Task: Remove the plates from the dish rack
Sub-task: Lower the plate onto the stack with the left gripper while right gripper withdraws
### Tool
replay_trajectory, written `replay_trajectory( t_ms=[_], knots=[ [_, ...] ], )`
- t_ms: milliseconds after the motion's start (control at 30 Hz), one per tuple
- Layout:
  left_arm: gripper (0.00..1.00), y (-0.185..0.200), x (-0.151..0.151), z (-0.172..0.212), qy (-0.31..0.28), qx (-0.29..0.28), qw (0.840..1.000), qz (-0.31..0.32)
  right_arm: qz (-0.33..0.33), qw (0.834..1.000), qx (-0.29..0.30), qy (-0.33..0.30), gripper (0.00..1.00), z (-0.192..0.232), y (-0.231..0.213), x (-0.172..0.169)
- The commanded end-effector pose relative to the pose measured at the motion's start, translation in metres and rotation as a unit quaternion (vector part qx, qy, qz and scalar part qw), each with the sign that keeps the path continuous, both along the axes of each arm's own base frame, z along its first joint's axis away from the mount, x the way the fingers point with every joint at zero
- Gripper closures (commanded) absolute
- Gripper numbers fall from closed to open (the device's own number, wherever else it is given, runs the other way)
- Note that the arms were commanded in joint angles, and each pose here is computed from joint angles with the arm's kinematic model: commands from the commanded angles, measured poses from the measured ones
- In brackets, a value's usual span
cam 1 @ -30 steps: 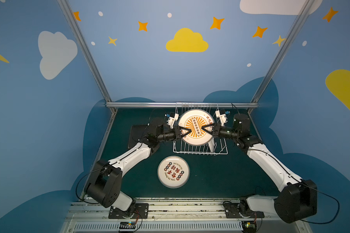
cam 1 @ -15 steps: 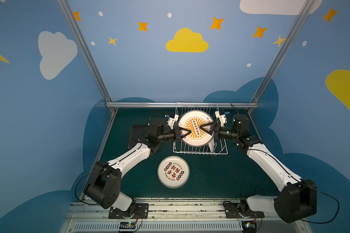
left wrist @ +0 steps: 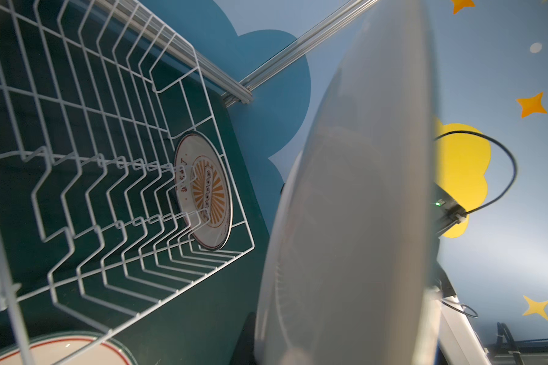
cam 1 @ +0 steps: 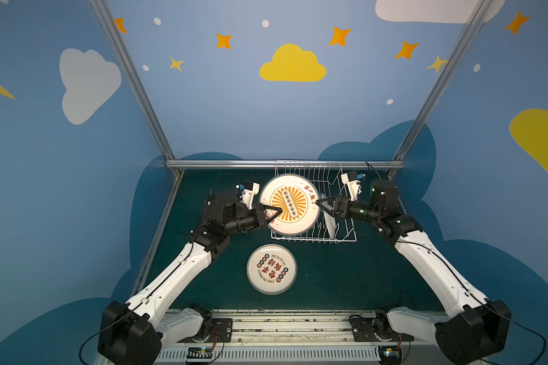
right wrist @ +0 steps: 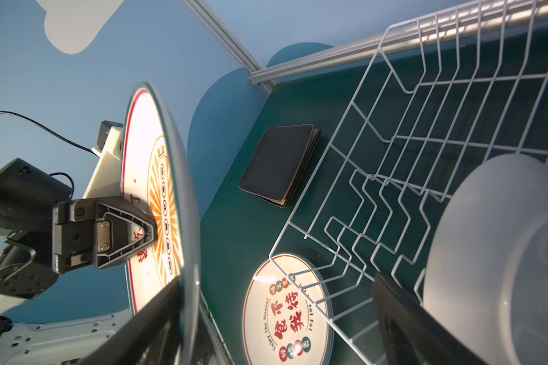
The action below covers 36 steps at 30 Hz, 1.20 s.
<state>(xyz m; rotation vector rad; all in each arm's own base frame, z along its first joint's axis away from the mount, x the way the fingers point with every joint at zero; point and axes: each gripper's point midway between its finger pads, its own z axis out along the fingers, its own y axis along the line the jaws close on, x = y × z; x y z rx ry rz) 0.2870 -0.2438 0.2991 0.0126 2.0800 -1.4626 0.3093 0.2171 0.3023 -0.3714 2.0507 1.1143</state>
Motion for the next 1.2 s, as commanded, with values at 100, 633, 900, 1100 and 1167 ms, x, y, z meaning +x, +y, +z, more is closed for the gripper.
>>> replay_trajectory(
  t_ms=[100, 633, 900, 1100, 1167],
  knots=[
    [0.97, 0.029, -0.025, -0.028, 0.055, 0.050, 0.997, 0.033, 0.023, 0.990, -0.091, -0.109, 0.10, 0.008, -0.006, -0.020],
    [0.97, 0.085, -0.115, -0.102, 0.173, 0.138, 0.972, 0.074, 0.095, 0.952, -0.201, -0.210, 0.10, -0.019, 0.003, -0.062],
    [0.97, 0.093, -0.141, -0.145, 0.226, 0.152, 0.960, 0.066, 0.098, 0.949, -0.218, -0.208, 0.10, -0.027, 0.005, -0.062],
    [0.97, 0.087, -0.136, -0.168, 0.250, 0.137, 0.956, 0.066, 0.099, 0.946, -0.235, -0.199, 0.10, -0.036, 0.004, -0.063],
    [0.97, 0.084, -0.131, -0.174, 0.253, 0.129, 0.956, 0.068, 0.098, 0.946, -0.238, -0.198, 0.10, -0.038, 0.003, -0.062]
  ],
)
